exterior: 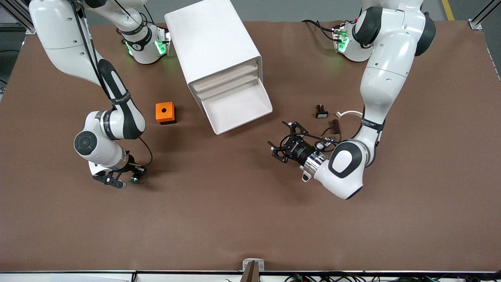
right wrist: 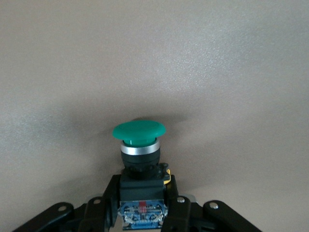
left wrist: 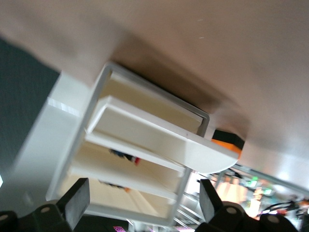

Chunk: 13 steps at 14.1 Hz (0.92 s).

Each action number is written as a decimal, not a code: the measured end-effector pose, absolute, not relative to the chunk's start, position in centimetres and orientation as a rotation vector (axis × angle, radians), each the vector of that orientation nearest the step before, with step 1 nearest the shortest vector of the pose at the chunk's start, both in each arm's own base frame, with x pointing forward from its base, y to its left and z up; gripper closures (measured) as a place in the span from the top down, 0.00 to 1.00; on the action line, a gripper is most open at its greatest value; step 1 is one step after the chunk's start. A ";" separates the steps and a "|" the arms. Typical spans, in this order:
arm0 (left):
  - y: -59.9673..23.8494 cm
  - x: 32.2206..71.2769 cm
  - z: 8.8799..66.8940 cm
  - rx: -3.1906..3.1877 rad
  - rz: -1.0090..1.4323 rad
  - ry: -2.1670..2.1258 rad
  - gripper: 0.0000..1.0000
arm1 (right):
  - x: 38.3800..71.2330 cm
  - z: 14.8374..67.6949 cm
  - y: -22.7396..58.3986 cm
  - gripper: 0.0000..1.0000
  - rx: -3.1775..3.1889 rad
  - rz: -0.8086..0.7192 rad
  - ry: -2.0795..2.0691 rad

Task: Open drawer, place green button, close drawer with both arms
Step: 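Lift the green button with the right gripper while the left gripper withdraws, then carry the green button over the open drawer with the right gripper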

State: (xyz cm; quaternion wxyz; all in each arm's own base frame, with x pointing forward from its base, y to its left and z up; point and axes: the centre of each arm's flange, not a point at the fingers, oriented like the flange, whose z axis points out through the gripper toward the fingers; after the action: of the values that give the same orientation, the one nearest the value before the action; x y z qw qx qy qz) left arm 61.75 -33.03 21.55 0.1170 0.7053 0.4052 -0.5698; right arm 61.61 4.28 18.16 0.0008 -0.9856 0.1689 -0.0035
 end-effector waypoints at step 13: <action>-26.0 66.3 36.7 2.504 -0.827 0.526 1.00 | 60.5 28.0 19.6 0.41 -3.022 0.094 0.876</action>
State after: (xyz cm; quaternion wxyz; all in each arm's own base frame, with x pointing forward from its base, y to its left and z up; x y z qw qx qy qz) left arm 66.29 -25.95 36.71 0.2246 0.9074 0.1908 -0.2996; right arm 60.52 19.55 27.96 -0.0031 -0.9601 0.2782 0.0297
